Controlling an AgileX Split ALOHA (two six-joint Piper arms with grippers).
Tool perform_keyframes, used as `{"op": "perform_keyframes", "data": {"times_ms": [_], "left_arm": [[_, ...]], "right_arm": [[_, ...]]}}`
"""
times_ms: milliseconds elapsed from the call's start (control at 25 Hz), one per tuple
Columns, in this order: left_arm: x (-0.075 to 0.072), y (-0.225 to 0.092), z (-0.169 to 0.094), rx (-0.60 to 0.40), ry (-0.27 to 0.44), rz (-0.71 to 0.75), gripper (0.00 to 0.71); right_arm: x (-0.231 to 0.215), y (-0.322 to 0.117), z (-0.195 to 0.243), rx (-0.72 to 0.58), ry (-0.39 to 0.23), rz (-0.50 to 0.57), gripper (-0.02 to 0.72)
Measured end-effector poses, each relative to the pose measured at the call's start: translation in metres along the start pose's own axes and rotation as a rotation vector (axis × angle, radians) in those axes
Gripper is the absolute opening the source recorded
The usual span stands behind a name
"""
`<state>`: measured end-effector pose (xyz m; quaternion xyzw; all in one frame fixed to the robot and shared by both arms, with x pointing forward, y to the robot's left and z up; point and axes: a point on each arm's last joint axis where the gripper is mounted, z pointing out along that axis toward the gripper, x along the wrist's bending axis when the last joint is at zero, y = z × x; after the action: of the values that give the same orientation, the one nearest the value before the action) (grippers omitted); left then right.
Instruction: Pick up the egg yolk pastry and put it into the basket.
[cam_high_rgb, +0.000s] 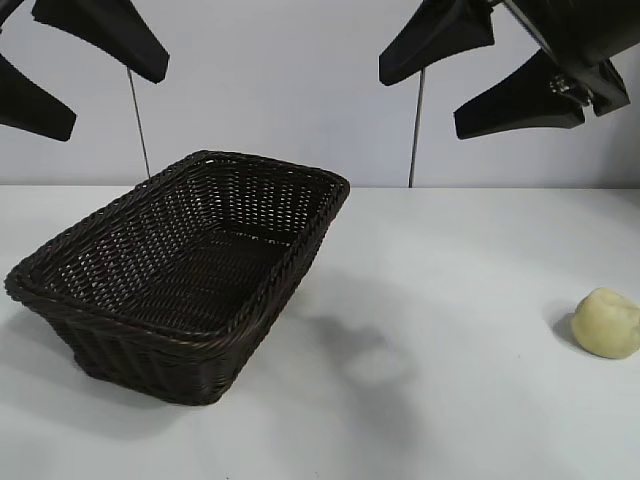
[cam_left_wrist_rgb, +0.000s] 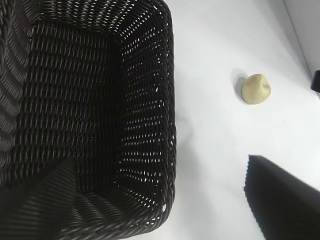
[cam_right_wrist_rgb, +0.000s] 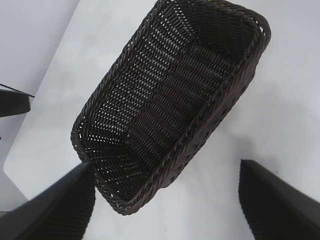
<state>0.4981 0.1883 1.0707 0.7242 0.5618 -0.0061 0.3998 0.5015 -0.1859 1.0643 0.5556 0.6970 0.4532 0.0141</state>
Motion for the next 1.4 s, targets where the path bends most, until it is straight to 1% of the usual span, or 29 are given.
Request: {"op": "perform_keyframes", "data": {"times_ms": [880,1080,1200,1320,1400], "left_arm": [[0.0,0.0,0.0,-0.005,0.003,0.0,0.661],[0.002,0.005,0.0,-0.055,0.023,-0.005,0.661],[0.001,0.003,0.0,-0.035,0.013,-0.083,0.661],[0.0,-0.003,0.0,0.033,0.003,-0.243,0.661],[0.001,-0.007,0.0,0.079,0.025,-0.36,0.661]], "right_arm": [[0.0,0.0,0.0,-0.001,0.0,0.0,0.571],[0.0,0.0,0.0,-0.001,0.0,0.0,0.571],[0.0,0.0,0.0,-0.001,0.0,0.0,0.571],[0.0,0.0,0.0,-0.001,0.0,0.0,0.571],[0.0,0.001,0.0,-0.006,-0.005,0.0,0.571]]}}
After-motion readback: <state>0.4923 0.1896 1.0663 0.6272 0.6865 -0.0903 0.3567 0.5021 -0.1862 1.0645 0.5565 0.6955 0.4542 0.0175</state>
